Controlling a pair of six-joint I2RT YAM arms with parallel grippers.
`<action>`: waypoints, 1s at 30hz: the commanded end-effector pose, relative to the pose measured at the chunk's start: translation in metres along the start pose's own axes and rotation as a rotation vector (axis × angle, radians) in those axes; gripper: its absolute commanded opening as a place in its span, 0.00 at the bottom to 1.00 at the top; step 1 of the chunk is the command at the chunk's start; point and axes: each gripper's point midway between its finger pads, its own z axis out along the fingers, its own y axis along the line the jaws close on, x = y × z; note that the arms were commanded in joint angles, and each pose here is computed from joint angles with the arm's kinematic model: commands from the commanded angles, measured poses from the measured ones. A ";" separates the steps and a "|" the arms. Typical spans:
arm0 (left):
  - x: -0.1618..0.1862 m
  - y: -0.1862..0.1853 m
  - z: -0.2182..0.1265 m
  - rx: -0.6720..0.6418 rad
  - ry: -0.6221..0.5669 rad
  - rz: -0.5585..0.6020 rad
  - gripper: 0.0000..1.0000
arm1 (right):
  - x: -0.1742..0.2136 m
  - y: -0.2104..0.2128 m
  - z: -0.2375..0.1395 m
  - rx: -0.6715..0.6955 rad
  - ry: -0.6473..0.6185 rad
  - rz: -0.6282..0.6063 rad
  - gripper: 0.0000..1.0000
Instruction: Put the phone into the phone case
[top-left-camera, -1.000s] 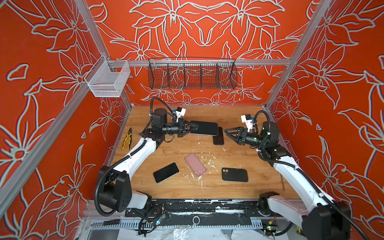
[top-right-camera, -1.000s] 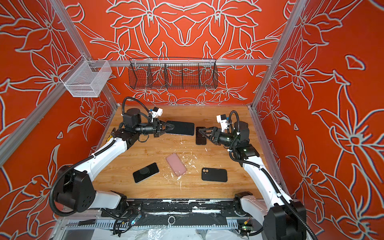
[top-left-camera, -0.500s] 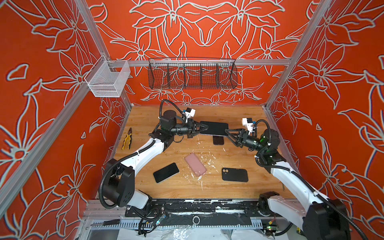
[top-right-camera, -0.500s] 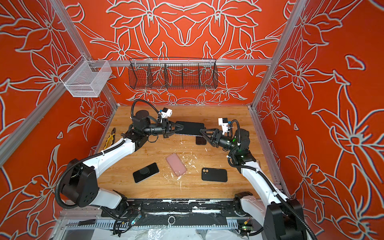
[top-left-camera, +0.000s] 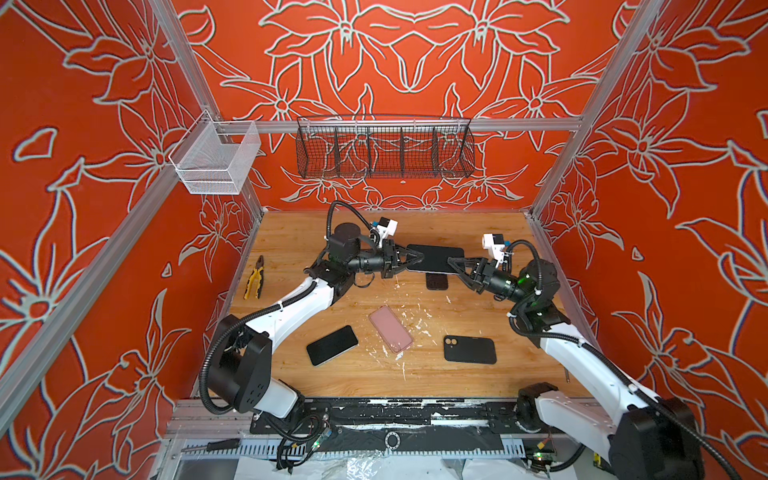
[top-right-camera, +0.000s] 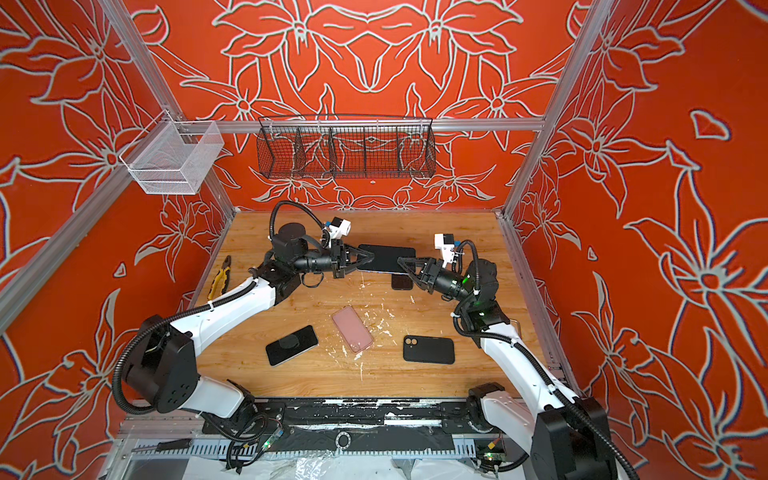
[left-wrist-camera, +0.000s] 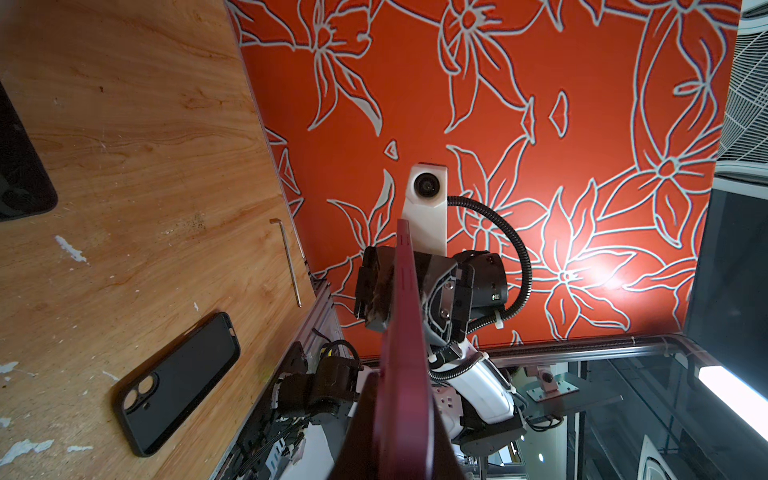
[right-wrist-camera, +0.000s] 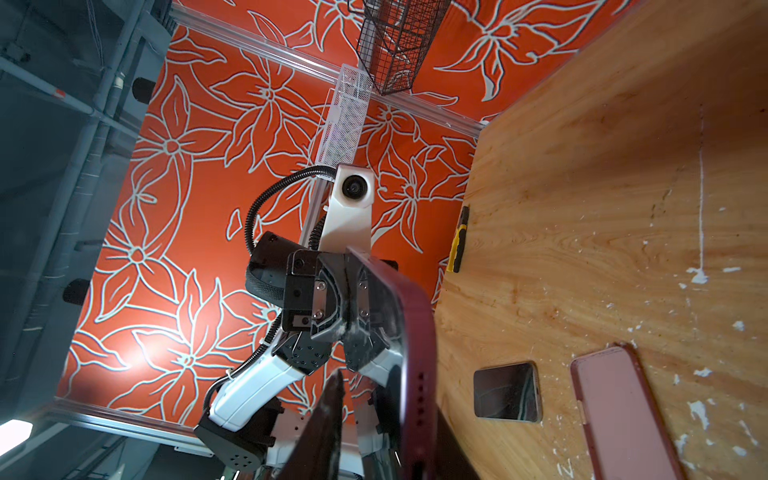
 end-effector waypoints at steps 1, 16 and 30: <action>-0.002 -0.018 0.004 0.047 0.000 0.053 0.00 | -0.006 0.024 -0.001 -0.063 -0.026 -0.050 0.20; -0.009 -0.015 0.000 -0.006 -0.071 0.060 0.56 | -0.011 0.018 -0.002 -0.045 -0.049 -0.050 0.00; 0.020 0.027 -0.092 -0.756 -0.367 0.256 0.71 | -0.046 -0.021 -0.060 0.151 -0.200 -0.040 0.00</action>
